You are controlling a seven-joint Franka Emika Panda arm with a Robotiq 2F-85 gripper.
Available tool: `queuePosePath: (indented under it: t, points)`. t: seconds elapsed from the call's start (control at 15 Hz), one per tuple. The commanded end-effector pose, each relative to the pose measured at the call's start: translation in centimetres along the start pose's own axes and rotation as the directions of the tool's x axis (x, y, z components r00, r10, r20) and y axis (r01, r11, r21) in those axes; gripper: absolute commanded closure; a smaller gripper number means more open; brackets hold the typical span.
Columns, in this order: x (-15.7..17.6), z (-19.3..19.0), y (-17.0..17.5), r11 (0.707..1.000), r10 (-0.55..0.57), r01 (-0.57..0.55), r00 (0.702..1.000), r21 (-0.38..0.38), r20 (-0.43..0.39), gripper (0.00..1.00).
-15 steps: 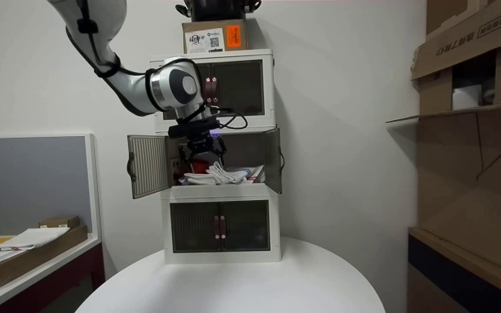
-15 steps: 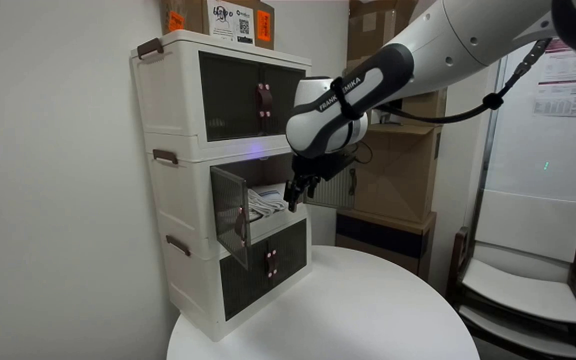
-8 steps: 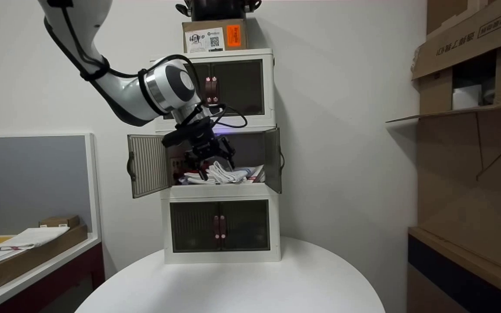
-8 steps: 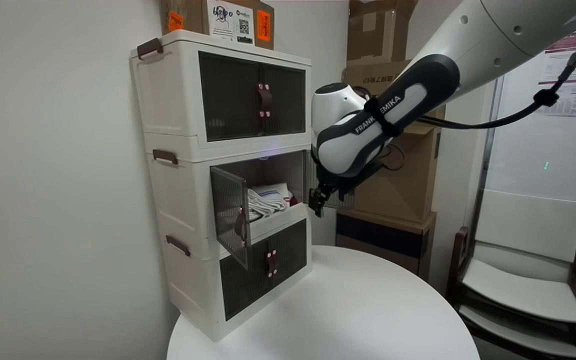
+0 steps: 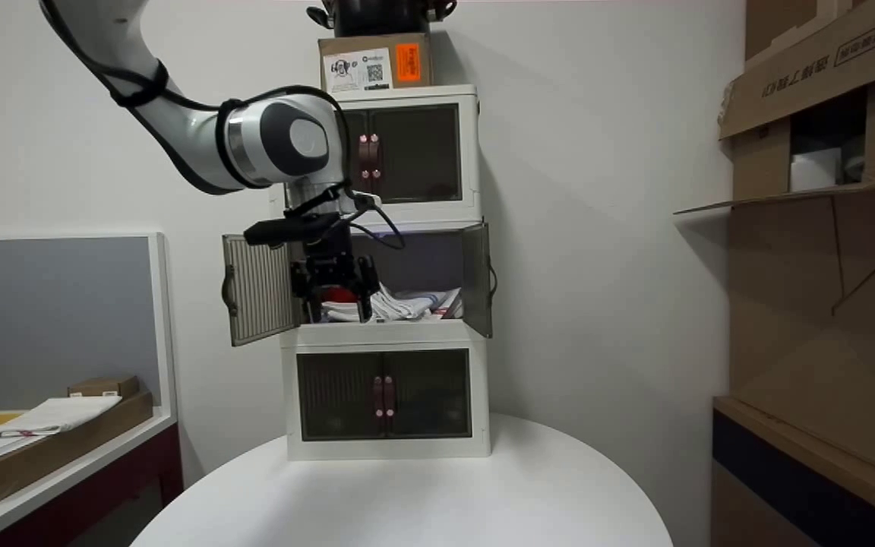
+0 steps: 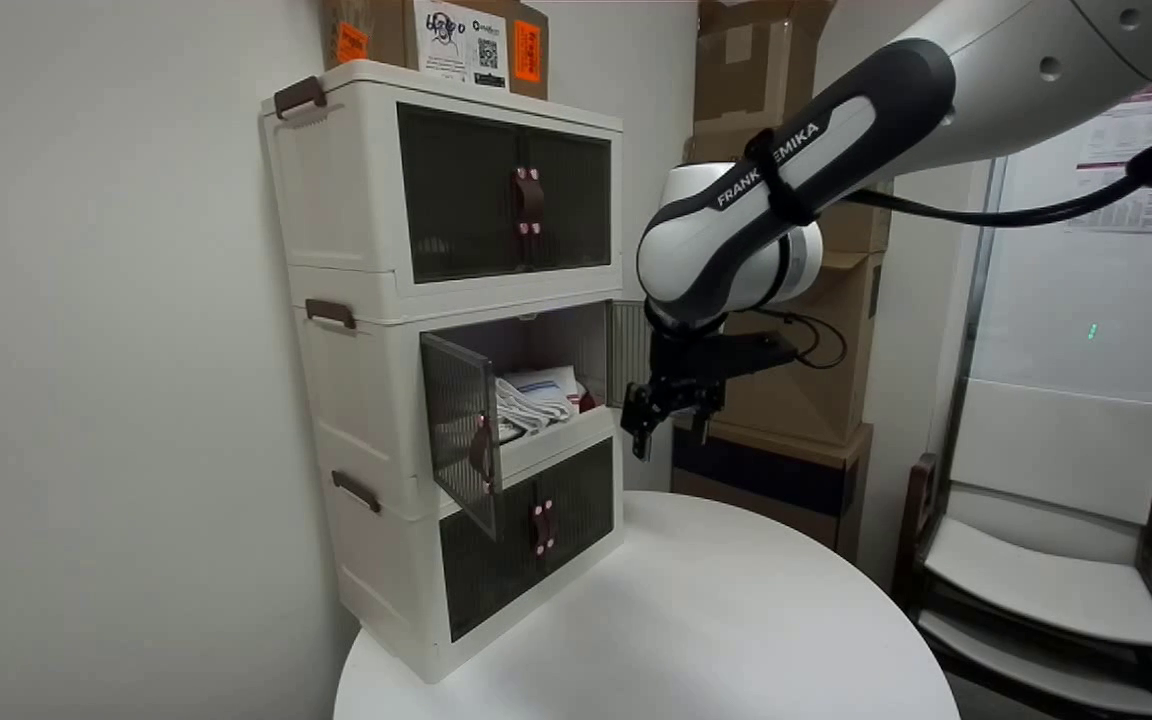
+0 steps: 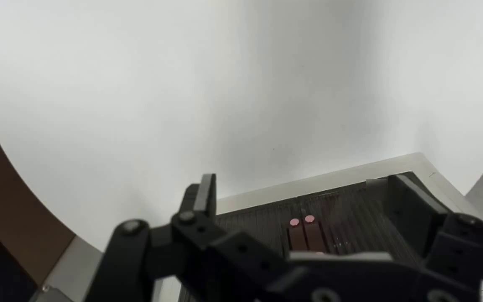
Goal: Put the red cup inside the middle cabinet
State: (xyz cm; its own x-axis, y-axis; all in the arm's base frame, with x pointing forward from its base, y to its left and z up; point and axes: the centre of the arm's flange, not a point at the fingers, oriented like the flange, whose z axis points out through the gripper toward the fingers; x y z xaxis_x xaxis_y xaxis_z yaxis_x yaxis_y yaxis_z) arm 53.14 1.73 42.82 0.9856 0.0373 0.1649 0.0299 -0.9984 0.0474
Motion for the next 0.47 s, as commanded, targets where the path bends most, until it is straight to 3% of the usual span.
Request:
queuePosePath:
  t: [0.0, 0.4]
  points:
    - [-0.3, -0.1, 0.0, 1.0, 0.007, -0.007, 1.0, 0.007, 0.007, 0.0]
    - [-0.66, -0.22, 0.0, 1.0, 0.012, -0.012, 1.0, 0.012, 0.01, 0.0]
